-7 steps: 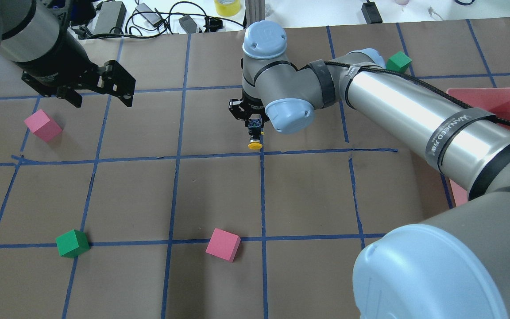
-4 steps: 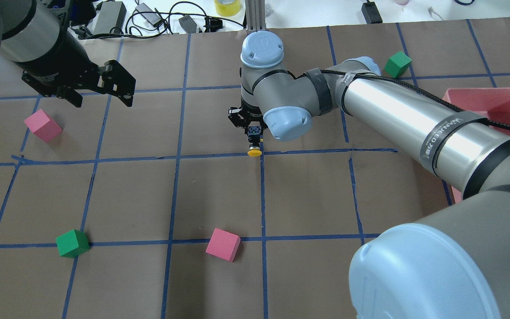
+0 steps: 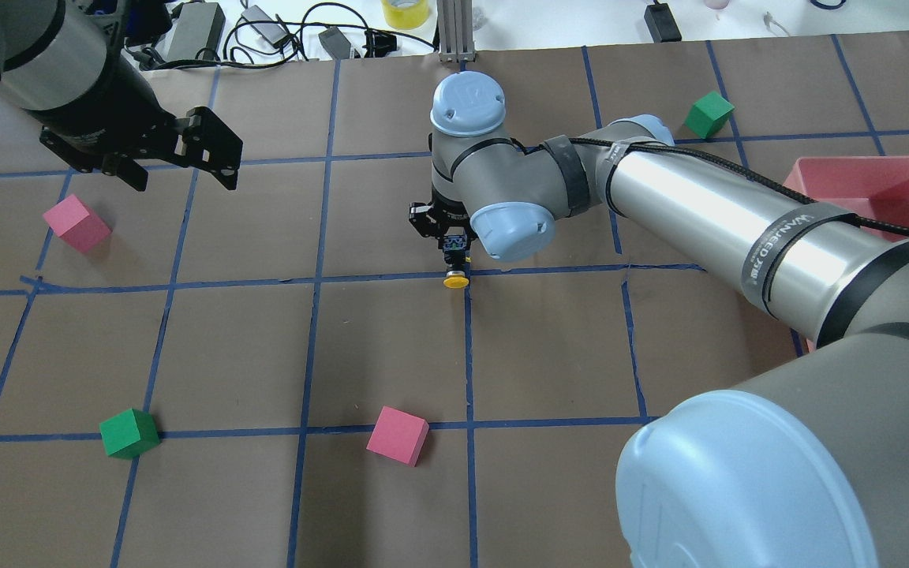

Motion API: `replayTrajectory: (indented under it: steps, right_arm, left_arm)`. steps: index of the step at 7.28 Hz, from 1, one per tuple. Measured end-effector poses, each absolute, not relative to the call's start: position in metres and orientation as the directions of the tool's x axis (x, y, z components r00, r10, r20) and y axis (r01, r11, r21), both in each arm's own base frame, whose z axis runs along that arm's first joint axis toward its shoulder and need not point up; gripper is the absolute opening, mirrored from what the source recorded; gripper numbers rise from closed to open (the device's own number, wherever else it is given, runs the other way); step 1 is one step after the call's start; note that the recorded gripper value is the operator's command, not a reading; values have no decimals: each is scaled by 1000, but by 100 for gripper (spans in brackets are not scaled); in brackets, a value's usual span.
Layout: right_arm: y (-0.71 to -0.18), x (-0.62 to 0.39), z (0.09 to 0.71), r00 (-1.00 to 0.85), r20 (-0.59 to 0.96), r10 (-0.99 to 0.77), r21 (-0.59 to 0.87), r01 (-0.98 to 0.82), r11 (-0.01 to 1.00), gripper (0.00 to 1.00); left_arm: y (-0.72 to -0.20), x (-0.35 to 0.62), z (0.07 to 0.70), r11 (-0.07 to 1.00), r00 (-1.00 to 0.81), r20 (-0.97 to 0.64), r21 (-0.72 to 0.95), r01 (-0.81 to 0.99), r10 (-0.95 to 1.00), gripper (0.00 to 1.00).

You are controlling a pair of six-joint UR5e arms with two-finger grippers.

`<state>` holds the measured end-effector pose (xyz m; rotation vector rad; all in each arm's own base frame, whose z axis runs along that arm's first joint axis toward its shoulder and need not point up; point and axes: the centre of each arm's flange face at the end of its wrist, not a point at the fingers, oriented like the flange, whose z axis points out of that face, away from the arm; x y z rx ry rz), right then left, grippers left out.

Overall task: Align button upright
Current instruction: 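Lower the button switch onto the table and open the right gripper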

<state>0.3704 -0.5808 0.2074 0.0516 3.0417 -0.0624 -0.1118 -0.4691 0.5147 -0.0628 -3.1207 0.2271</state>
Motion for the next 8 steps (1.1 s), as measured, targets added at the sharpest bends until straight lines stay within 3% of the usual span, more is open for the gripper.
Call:
replayTrajectory:
  steps: [3, 5, 6, 8]
  right_arm:
    - [-575, 371, 203, -992, -119, 33, -18, 36, 999, 64]
    - [-573, 371, 205, -992, -123, 32, -18, 35, 999, 90]
    - [-573, 371, 212, -992, -127, 27, -27, 30, 999, 98]
    - [-570, 369, 252, -991, -135, -14, -82, -3, 997, 99]
  left_arm:
    - [-469, -112, 515, 989, -999, 9, -145, 40, 42, 100]
    - [-469, -112, 514, 989, -999, 11, -145, 40, 42, 100]
    - [-469, -112, 514, 989, -999, 11, -145, 40, 42, 100]
    - [-470, -112, 515, 988, -999, 12, -146, 41, 43, 100]
